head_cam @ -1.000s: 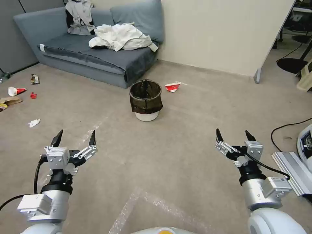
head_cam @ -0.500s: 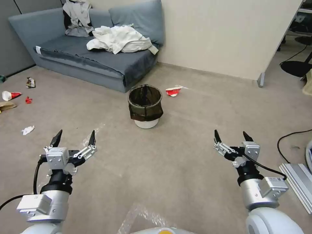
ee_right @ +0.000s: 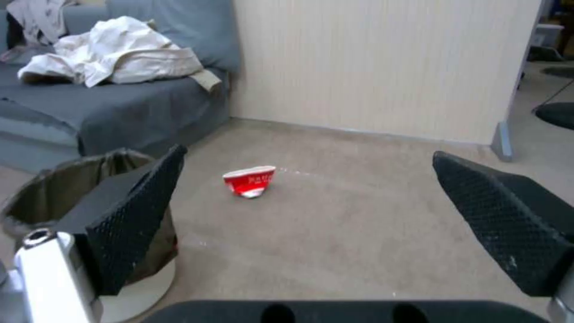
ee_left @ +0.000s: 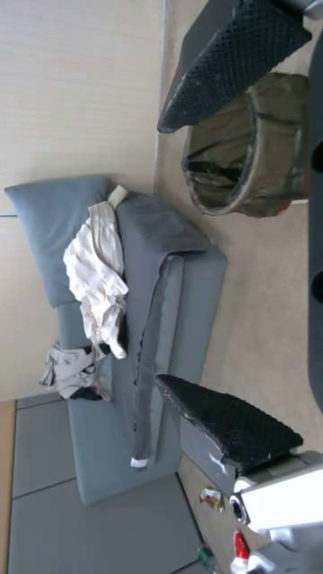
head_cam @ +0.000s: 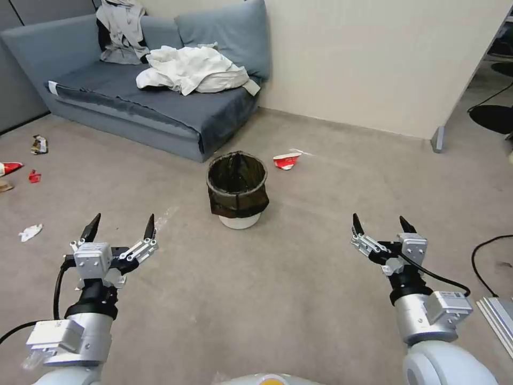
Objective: Pick up the trash can from the floor.
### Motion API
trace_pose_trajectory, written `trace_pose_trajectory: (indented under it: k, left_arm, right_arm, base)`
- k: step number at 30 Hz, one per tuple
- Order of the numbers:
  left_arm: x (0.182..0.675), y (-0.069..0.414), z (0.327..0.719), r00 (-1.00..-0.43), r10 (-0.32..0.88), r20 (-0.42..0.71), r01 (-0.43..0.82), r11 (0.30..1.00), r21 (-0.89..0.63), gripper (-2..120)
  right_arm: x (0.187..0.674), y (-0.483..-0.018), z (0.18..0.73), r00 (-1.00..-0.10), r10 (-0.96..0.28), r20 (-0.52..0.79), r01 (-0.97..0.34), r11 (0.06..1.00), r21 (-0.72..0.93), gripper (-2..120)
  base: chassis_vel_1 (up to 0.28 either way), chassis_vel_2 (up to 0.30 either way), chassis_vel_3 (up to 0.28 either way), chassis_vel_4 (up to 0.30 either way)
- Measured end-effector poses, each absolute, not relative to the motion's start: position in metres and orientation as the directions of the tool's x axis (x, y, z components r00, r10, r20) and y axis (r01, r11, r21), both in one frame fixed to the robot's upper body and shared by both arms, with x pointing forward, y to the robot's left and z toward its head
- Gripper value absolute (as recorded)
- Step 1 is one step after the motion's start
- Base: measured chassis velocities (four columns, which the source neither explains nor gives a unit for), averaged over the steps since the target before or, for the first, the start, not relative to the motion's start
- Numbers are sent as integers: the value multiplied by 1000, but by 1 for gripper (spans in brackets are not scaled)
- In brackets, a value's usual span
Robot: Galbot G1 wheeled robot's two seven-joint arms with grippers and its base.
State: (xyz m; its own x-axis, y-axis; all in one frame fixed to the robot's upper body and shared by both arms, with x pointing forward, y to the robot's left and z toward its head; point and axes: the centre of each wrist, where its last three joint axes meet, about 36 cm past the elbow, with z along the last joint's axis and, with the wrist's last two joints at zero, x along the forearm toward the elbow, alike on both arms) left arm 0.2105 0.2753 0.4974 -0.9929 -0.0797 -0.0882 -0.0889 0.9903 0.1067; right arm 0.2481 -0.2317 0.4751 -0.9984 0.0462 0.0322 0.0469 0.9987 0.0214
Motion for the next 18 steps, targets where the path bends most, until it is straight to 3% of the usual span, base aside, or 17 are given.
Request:
trace_pose_trajectory:
  k: [18]
  left_arm:
    - [211,276,497,-993,-83,-89,-93,990,107,100]
  right_arm:
    - [248,-231,474,-998,48,35,48,999,22,100]
  base:
    - [-164,163,161,-161]
